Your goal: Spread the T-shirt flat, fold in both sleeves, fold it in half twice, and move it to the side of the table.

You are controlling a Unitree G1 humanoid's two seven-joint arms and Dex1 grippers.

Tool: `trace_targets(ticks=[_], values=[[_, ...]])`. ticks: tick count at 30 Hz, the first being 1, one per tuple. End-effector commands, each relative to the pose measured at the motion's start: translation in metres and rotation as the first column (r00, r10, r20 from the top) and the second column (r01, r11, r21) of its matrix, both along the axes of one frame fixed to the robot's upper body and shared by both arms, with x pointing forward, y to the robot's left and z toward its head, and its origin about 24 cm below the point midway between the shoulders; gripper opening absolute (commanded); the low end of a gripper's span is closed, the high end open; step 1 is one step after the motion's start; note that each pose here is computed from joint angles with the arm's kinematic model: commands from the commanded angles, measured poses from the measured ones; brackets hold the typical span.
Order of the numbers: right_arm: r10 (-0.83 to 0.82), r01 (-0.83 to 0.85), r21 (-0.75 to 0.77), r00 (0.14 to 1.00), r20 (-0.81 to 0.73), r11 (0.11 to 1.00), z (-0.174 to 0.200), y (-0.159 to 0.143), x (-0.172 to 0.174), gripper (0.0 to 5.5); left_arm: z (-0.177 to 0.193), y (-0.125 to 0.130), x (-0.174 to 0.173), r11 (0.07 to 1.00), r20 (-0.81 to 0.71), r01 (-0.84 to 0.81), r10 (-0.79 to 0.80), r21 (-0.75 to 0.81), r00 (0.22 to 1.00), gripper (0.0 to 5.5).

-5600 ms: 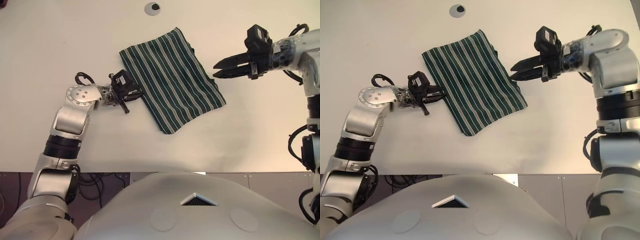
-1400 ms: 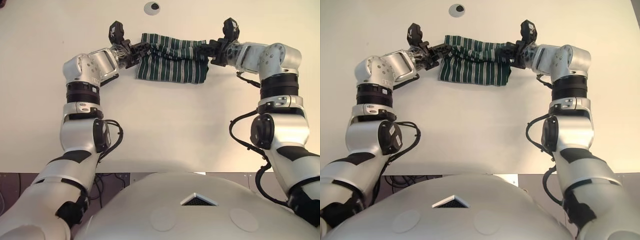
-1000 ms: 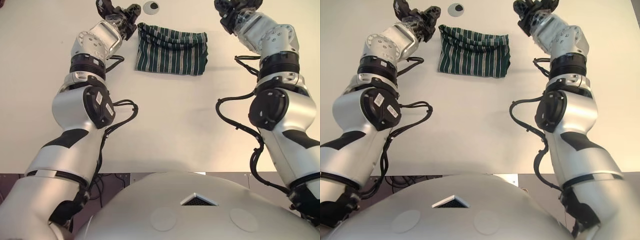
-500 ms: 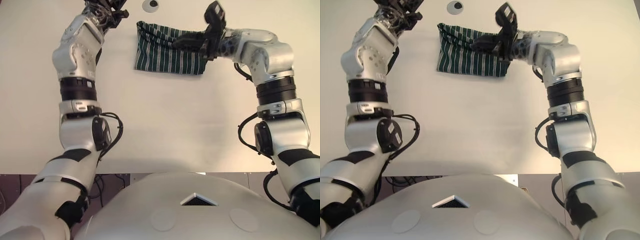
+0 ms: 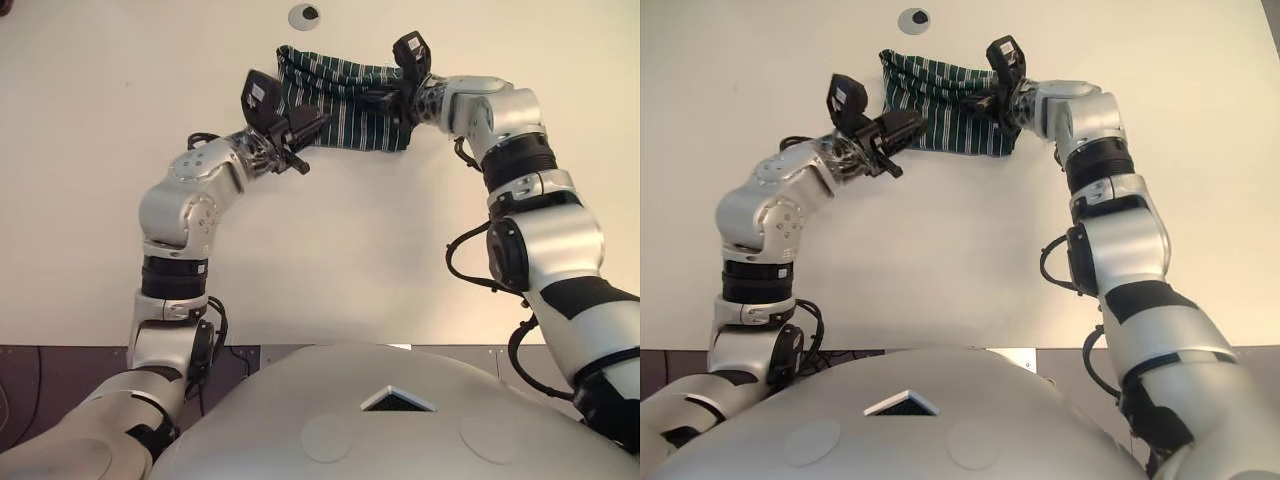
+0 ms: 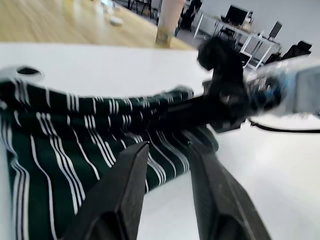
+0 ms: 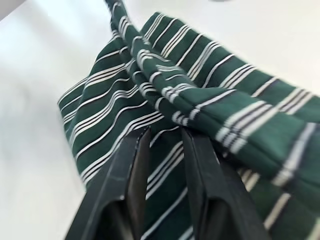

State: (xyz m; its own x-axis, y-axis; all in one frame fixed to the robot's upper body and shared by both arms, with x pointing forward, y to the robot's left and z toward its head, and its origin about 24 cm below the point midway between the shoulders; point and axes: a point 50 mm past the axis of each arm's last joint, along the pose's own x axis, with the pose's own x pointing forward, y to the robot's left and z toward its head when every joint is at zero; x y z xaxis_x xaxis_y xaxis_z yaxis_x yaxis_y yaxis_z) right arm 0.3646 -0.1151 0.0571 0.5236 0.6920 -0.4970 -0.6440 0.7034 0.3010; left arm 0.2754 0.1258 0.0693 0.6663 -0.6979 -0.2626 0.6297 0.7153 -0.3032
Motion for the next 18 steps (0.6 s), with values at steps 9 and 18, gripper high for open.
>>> trace_targets(ticks=[9,18], values=[[-0.364,0.39,-0.039,0.886,0.286,0.92,0.019,0.007,0.03,1.12,-0.011,-0.006,0.014,0.999,0.007,-0.046,0.045,0.012,0.999,1.39],[-0.24,0.29,-0.053,0.869,0.433,0.955,0.033,0.008,0.034,1.12,-0.011,0.001,0.019,0.996,0.017,-0.086,0.085,0.027,0.996,1.39]])
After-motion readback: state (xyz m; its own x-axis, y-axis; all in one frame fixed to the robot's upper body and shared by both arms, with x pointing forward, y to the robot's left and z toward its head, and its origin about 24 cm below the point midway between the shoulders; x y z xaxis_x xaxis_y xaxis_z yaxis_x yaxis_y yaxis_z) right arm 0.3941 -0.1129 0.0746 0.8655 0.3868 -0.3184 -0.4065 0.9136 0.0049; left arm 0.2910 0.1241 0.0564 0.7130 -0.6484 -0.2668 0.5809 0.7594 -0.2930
